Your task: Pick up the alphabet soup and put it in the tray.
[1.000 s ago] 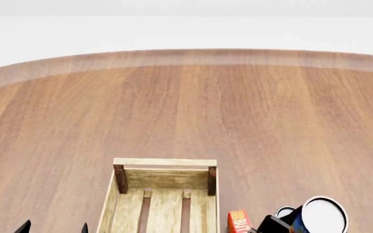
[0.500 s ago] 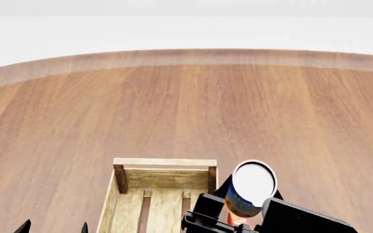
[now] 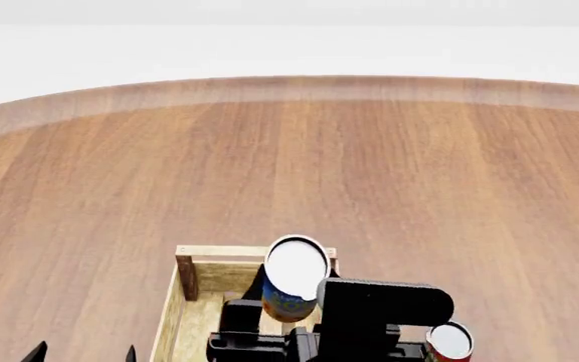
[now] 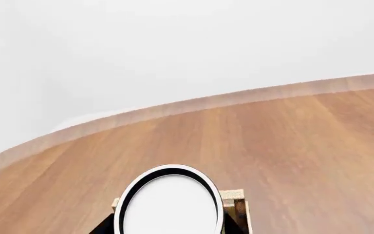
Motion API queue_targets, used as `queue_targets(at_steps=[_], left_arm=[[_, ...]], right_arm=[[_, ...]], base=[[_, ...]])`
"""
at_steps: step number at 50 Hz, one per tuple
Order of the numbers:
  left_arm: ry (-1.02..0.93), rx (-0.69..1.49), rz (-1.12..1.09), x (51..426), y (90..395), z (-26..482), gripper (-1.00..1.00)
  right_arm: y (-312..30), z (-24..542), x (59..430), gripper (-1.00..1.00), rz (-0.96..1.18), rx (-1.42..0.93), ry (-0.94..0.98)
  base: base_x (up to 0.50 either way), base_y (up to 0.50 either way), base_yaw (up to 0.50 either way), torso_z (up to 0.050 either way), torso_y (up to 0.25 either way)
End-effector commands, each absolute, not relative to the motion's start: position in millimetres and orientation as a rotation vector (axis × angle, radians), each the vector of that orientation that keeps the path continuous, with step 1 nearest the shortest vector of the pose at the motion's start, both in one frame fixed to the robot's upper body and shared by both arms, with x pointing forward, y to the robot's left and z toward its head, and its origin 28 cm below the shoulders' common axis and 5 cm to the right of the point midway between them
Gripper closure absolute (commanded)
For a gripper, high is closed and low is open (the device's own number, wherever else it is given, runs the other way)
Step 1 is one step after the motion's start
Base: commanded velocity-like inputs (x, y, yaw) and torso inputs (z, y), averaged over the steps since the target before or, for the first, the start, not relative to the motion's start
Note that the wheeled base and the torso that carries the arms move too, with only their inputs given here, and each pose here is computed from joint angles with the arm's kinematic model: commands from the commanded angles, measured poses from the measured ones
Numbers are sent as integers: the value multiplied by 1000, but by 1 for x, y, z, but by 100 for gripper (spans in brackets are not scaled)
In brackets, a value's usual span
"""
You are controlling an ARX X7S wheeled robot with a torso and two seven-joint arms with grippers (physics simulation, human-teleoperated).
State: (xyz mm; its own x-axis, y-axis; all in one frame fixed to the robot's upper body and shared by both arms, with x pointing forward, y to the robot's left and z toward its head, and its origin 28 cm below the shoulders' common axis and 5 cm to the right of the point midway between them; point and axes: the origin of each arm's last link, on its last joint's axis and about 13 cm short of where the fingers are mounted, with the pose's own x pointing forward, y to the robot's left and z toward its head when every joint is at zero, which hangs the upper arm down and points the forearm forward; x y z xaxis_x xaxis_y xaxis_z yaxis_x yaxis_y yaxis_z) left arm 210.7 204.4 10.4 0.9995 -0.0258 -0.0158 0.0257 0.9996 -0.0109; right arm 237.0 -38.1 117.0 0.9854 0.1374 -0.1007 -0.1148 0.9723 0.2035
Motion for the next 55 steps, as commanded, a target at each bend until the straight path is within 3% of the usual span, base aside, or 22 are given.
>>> queue_targets(at_steps=[1, 20, 55], left_arm=[[17, -11, -26, 211, 204, 10, -100], [19, -16, -26, 211, 205, 10, -100], [17, -16, -27, 210, 204, 10, -100]], right_arm=[[-32, 118, 250, 100, 236, 146, 106], [-22, 111, 278, 100, 392, 39, 195], [-13, 68, 303, 100, 456, -44, 281]], base=[[0, 0, 0, 0, 0], [0, 0, 0, 1, 1], [0, 0, 0, 0, 1]])
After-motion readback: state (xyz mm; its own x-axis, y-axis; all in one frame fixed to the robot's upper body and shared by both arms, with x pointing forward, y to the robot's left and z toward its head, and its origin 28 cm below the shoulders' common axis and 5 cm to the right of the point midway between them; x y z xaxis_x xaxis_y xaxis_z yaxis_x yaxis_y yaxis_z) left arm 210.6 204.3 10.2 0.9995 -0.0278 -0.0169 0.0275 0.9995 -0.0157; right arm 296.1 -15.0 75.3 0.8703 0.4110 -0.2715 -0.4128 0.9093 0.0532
